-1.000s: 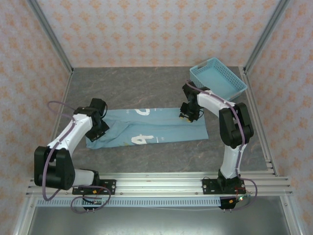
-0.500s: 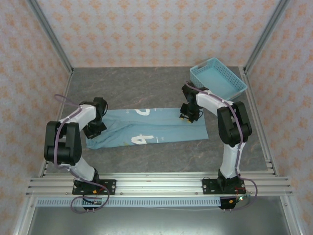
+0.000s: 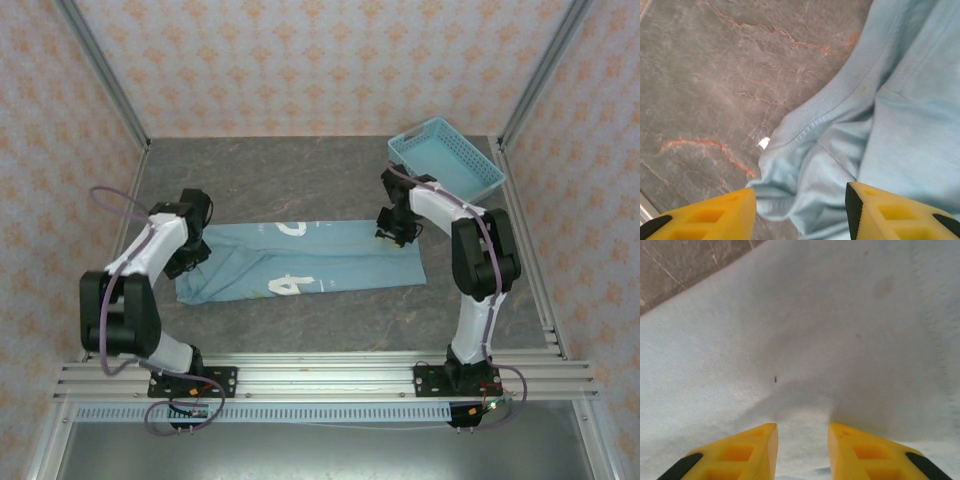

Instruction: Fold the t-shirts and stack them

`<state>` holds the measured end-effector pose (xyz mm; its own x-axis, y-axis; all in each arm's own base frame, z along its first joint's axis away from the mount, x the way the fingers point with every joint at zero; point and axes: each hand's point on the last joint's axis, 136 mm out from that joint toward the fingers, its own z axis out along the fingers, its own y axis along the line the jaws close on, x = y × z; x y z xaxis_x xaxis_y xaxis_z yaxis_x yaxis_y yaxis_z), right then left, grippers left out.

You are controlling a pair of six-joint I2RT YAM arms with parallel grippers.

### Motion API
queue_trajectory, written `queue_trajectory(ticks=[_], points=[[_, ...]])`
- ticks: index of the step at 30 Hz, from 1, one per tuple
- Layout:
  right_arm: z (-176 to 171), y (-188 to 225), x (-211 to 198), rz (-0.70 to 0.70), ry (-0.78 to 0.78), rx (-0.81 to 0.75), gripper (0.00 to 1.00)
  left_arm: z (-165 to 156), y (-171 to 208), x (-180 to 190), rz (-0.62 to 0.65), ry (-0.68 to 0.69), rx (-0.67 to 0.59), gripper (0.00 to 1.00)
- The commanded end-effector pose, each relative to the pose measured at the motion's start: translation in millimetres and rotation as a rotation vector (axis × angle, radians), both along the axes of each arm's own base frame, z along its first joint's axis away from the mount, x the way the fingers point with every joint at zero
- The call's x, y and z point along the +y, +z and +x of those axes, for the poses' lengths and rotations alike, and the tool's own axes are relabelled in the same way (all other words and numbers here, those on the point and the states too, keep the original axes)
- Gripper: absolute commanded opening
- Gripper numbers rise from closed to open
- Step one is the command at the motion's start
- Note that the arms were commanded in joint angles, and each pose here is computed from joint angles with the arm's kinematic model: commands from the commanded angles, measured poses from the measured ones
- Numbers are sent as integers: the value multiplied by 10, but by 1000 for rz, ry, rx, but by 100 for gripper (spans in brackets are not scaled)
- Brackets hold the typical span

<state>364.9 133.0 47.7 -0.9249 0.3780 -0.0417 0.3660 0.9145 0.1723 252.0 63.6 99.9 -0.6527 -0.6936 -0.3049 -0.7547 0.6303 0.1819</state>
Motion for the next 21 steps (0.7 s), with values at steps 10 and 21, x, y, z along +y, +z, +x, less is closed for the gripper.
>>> queue_trajectory(ticks=[10,21], points=[[134,35,-229,-84,71,-17,28,73,-348,-1106,-425,188,-98,33],[-45,-289,-507,-218,65,128,23,541,-874,-927,-312,173,65,28]])
